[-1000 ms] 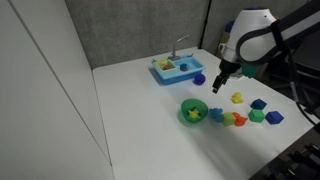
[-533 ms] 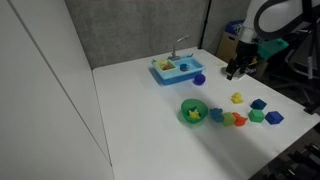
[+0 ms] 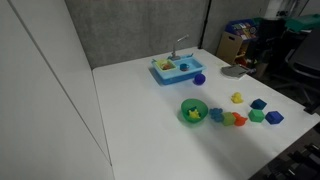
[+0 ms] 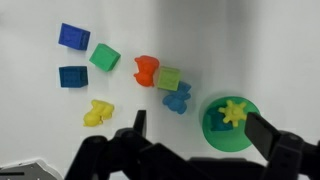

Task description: Put the round yellow toy in the bowl

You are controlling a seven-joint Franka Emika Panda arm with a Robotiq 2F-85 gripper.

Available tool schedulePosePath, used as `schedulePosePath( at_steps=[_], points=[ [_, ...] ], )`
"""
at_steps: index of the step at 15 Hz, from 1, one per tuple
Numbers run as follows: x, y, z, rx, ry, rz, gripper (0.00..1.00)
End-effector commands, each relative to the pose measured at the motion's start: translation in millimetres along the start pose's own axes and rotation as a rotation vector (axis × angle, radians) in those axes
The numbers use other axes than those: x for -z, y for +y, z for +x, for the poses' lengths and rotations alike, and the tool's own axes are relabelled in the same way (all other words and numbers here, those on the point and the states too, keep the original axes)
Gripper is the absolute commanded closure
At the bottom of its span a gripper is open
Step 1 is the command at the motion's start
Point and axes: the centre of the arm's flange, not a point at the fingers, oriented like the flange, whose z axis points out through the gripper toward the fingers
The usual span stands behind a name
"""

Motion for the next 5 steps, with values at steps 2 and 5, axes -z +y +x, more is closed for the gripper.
schedulePosePath(
  at_steps=[2, 5],
  points=[
    [12.6, 1.1, -9.8, -0.009, -0.014, 0.000, 0.00],
    [14.2, 1.1, -11.1, -0.008, -0.015, 0.000, 0.00]
  ],
)
